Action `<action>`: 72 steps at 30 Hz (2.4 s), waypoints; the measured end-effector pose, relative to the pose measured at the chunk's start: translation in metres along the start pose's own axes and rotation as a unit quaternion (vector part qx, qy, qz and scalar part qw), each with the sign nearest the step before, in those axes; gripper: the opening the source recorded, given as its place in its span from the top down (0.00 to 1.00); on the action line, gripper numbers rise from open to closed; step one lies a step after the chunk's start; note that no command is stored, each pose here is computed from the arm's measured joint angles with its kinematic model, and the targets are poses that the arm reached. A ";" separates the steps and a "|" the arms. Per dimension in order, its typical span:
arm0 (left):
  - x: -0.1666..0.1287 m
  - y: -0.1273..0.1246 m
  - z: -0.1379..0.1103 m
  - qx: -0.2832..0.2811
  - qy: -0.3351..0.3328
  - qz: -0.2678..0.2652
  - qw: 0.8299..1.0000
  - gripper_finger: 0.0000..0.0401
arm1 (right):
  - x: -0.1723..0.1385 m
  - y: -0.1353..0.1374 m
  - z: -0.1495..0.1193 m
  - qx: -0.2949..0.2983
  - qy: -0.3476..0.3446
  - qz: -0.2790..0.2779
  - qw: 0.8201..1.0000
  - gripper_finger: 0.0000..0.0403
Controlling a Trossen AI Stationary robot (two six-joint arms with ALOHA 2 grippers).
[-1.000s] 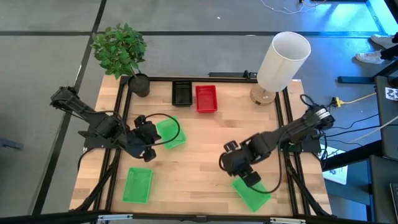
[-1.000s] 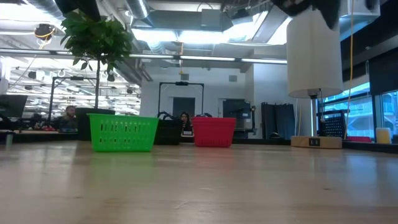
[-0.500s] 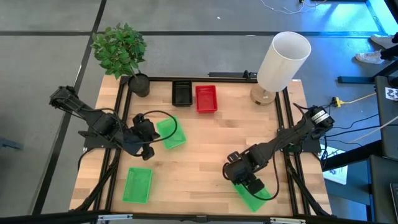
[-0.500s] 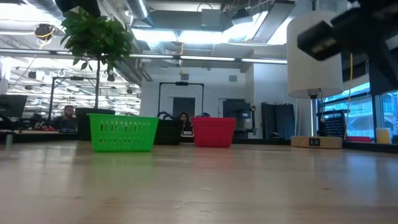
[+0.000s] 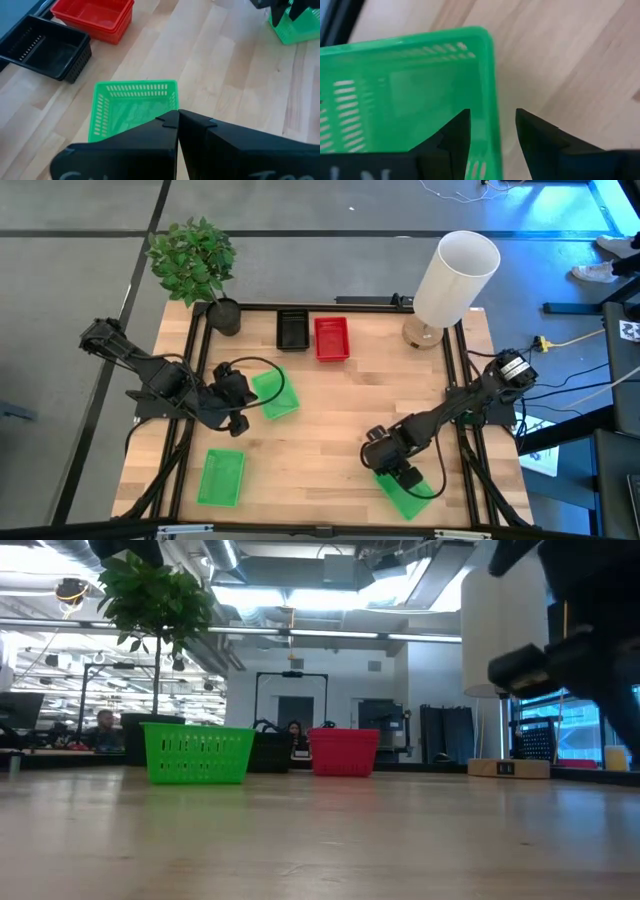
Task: Stack baskets by color
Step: Stack the bottom right green bin on the top left green bin
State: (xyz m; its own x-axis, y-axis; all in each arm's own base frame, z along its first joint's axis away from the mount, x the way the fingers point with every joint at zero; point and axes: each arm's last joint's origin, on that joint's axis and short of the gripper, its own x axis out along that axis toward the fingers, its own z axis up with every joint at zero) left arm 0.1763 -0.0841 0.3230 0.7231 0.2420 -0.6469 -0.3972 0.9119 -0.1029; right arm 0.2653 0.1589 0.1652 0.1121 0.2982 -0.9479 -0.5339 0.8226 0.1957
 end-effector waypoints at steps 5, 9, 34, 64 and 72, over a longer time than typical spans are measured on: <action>0.000 0.000 0.000 -0.003 0.000 0.000 1.000 1.00 | 0.008 -0.006 -0.001 0.032 -0.035 -0.038 0.998 0.75; 0.000 0.000 0.000 -0.003 0.000 0.000 1.000 1.00 | 0.003 -0.020 0.002 0.135 -0.051 -0.038 0.989 0.96; -0.002 0.002 0.000 -0.002 -0.006 0.005 1.000 1.00 | -0.182 -0.181 0.077 0.029 -0.226 -0.262 0.938 1.00; -0.033 0.031 0.008 -0.046 -0.093 0.024 0.994 1.00 | -0.103 -0.321 0.120 -0.029 -0.216 -0.222 0.950 1.00; -0.033 0.031 0.008 -0.046 -0.095 0.026 0.994 1.00 | -0.109 -0.313 0.111 -0.010 -0.169 -0.193 0.966 1.00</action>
State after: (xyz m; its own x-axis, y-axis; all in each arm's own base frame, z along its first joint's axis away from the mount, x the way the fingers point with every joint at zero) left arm 0.1447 -0.0612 0.3476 0.7899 0.3548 -0.5002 -0.4812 0.8642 -0.1468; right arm 0.5134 -0.0773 0.2350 0.5714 0.1140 -0.8127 -0.4135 0.8954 -0.1651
